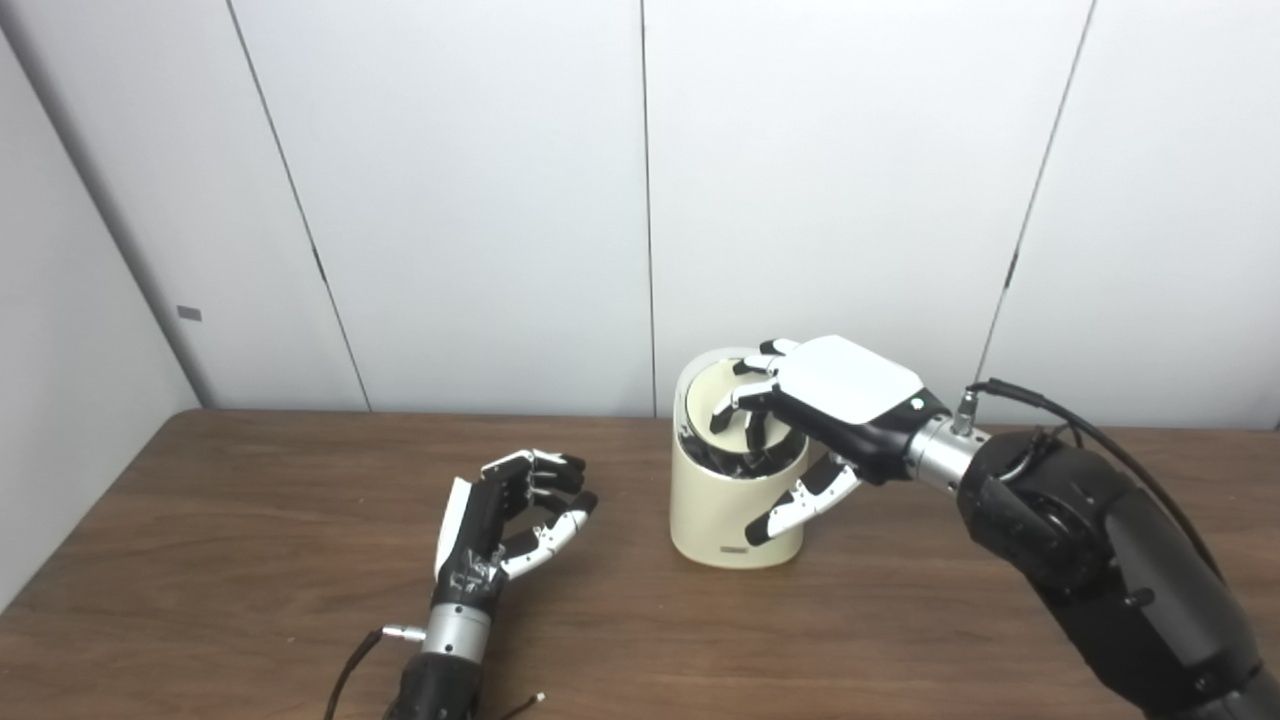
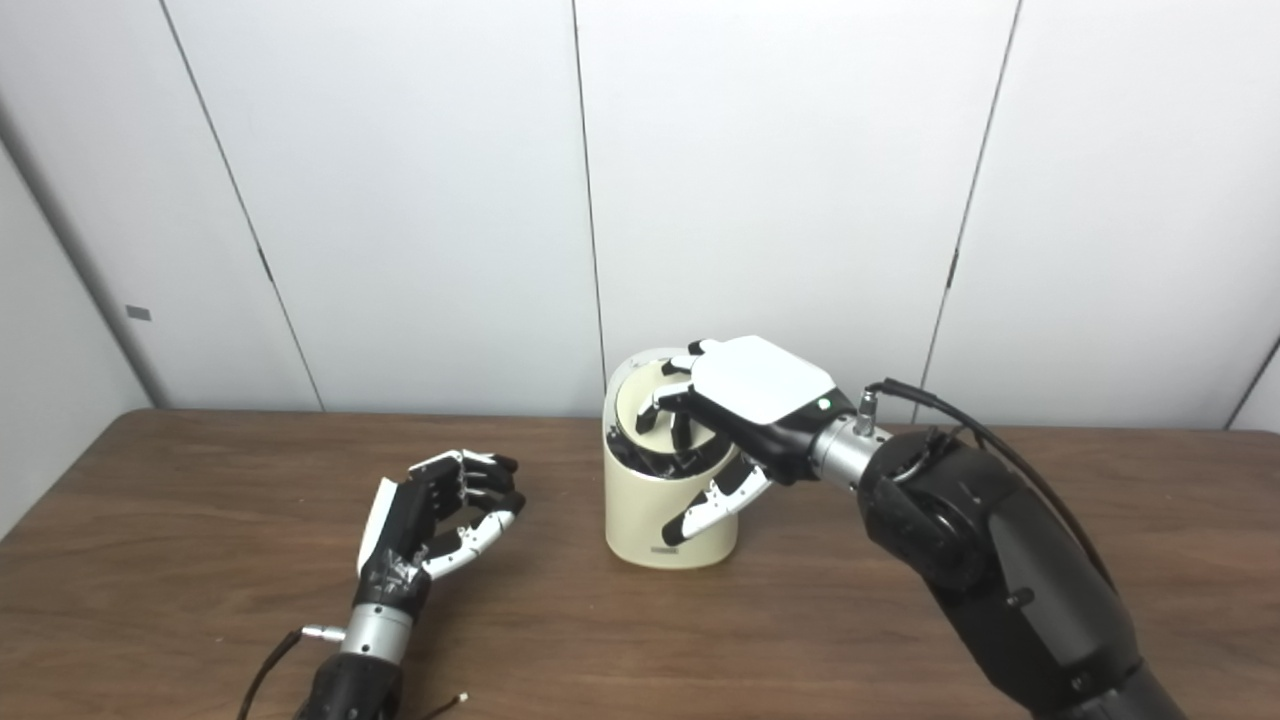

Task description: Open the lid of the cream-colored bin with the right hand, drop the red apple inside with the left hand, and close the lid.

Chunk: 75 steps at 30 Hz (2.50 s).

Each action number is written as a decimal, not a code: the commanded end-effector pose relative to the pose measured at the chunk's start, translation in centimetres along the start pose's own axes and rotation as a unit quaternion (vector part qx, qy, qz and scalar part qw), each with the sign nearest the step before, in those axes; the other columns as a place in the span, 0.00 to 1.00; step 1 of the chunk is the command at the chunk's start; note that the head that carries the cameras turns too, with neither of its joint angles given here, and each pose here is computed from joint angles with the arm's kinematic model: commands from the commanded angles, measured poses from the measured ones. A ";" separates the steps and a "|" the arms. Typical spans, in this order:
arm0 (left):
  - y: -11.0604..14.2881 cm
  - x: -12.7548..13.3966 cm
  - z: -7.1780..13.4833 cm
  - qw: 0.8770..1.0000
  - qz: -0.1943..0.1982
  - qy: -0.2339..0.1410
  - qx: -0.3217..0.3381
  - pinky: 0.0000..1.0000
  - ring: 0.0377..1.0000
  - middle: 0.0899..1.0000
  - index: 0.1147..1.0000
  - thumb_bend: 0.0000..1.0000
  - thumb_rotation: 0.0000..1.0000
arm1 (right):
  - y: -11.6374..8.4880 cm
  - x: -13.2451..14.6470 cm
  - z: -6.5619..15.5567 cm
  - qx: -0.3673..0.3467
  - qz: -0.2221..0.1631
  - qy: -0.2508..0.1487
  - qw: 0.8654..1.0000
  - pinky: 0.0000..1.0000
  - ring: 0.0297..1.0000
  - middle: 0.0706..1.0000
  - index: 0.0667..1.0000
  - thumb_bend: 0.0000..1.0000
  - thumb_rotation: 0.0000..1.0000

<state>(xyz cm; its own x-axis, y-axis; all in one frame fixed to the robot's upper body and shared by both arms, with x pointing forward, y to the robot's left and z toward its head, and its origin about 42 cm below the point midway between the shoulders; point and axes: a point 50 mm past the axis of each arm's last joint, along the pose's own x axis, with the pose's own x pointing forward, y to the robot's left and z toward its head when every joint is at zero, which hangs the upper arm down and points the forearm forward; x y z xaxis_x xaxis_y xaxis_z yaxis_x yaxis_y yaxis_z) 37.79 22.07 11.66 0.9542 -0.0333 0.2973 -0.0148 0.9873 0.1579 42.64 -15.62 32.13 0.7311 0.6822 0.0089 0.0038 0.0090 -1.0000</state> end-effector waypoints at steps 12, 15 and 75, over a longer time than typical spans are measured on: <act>-1.3 -3.7 -2.2 0.999 -0.002 0.052 -0.015 0.51 0.58 0.62 0.43 0.51 0.06 | -0.4 -0.1 -0.3 -0.037 0.012 -0.002 0.999 0.95 0.91 0.73 0.72 0.70 0.54; -1.2 -3.7 -2.2 0.999 -0.003 0.049 -0.015 0.51 0.59 0.62 0.43 0.51 0.06 | 0.0 -0.4 -0.2 -0.060 0.025 -0.006 0.998 0.95 0.91 0.73 0.72 0.69 0.58; -0.9 -3.7 -2.5 0.999 -0.011 0.053 -0.010 0.51 0.58 0.62 0.43 0.51 0.06 | -2.4 -4.5 -2.2 0.107 -0.133 0.043 0.984 0.69 0.77 0.74 0.73 0.66 0.36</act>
<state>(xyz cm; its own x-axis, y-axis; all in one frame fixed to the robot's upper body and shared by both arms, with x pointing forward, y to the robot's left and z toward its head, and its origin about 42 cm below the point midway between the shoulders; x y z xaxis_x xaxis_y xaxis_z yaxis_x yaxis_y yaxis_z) 37.15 21.50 11.66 0.9534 -0.0538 0.2969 0.0067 0.9875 0.1574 41.05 -19.89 32.86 0.7859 0.5947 0.1696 0.0120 0.2596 -0.9656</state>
